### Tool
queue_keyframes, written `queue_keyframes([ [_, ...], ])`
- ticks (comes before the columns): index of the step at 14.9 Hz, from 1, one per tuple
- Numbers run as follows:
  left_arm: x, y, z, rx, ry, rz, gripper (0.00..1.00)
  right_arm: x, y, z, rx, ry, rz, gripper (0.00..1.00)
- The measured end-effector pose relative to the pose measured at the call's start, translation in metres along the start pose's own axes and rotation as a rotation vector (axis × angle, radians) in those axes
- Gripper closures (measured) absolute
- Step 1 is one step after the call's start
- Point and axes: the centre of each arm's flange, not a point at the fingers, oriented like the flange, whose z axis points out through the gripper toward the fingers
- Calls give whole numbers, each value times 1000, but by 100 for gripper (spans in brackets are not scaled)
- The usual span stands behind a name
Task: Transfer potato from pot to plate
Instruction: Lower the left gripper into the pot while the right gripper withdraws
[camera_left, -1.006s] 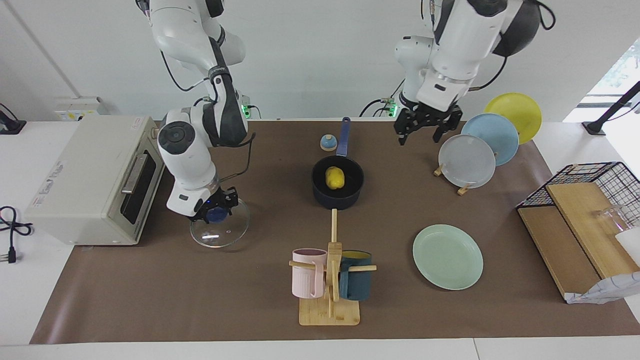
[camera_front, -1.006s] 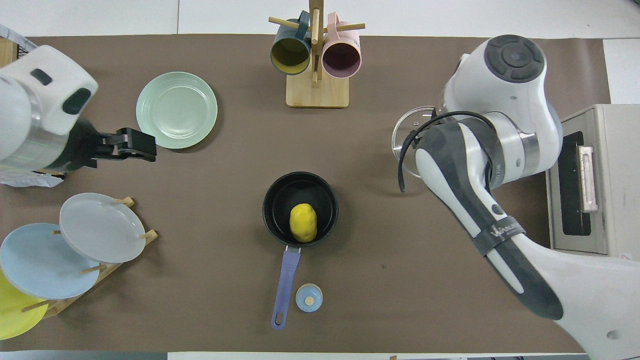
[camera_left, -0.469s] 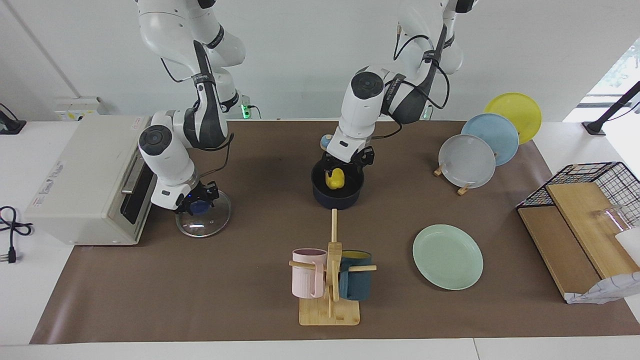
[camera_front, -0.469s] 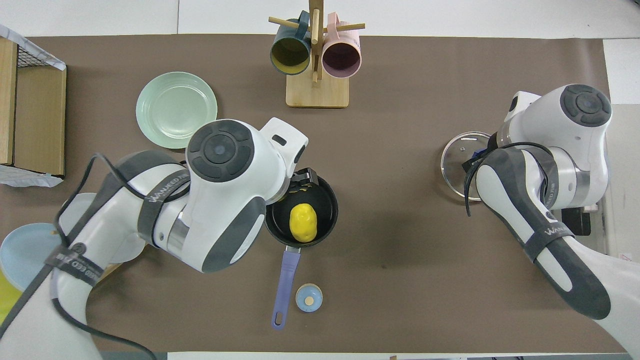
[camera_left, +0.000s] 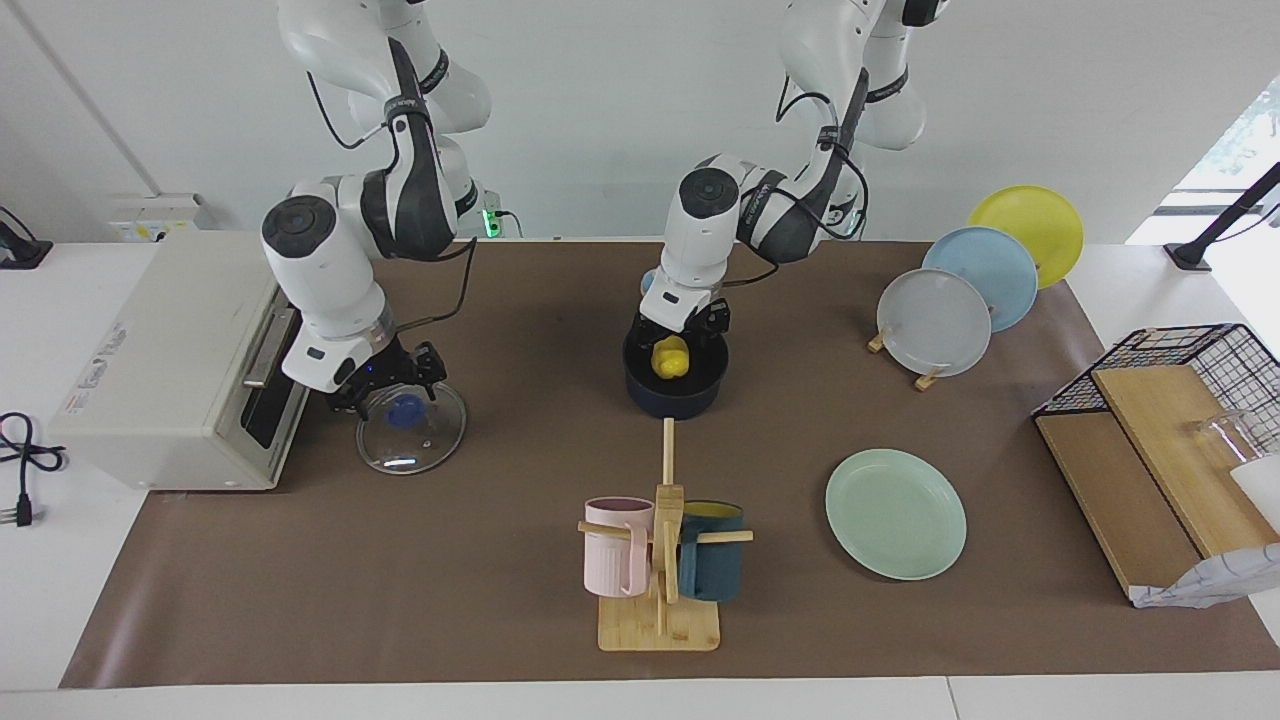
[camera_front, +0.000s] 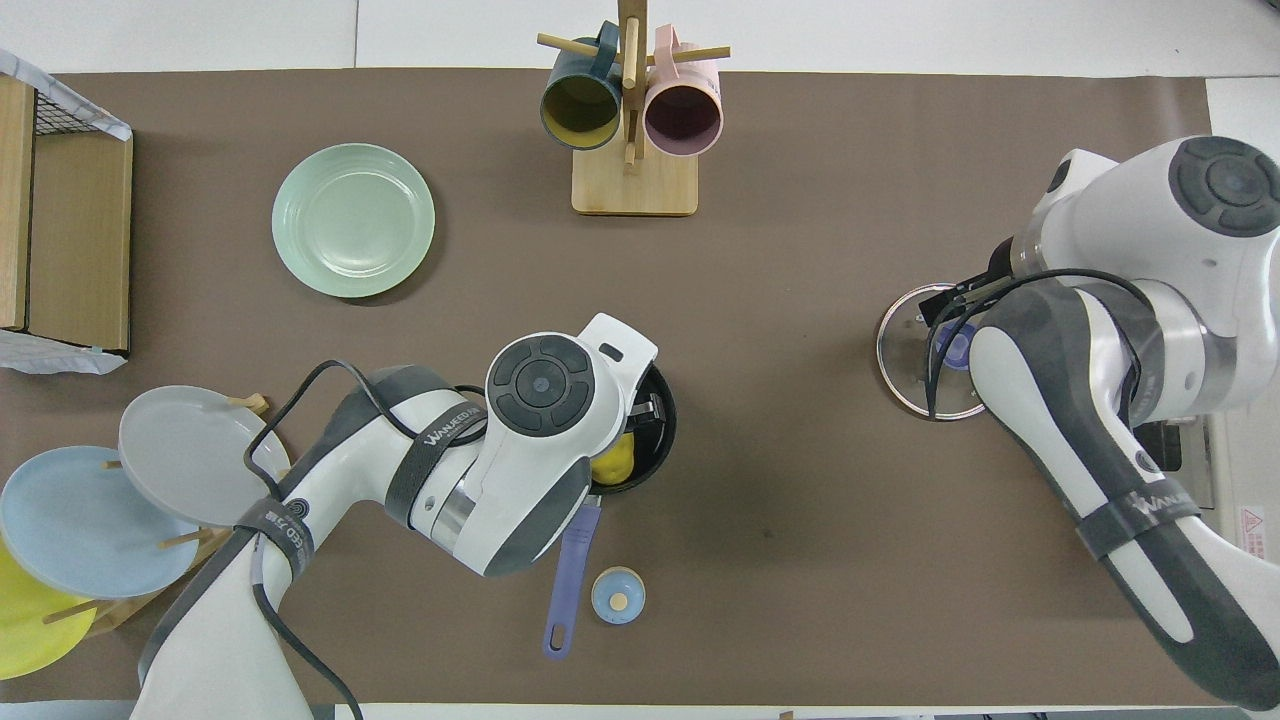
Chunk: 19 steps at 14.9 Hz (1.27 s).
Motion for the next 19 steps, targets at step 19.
queue_keyframes([
  [19, -27, 2, 34, 1, 6, -7, 6, -52, 20, -135, -1, -82, 221, 0],
])
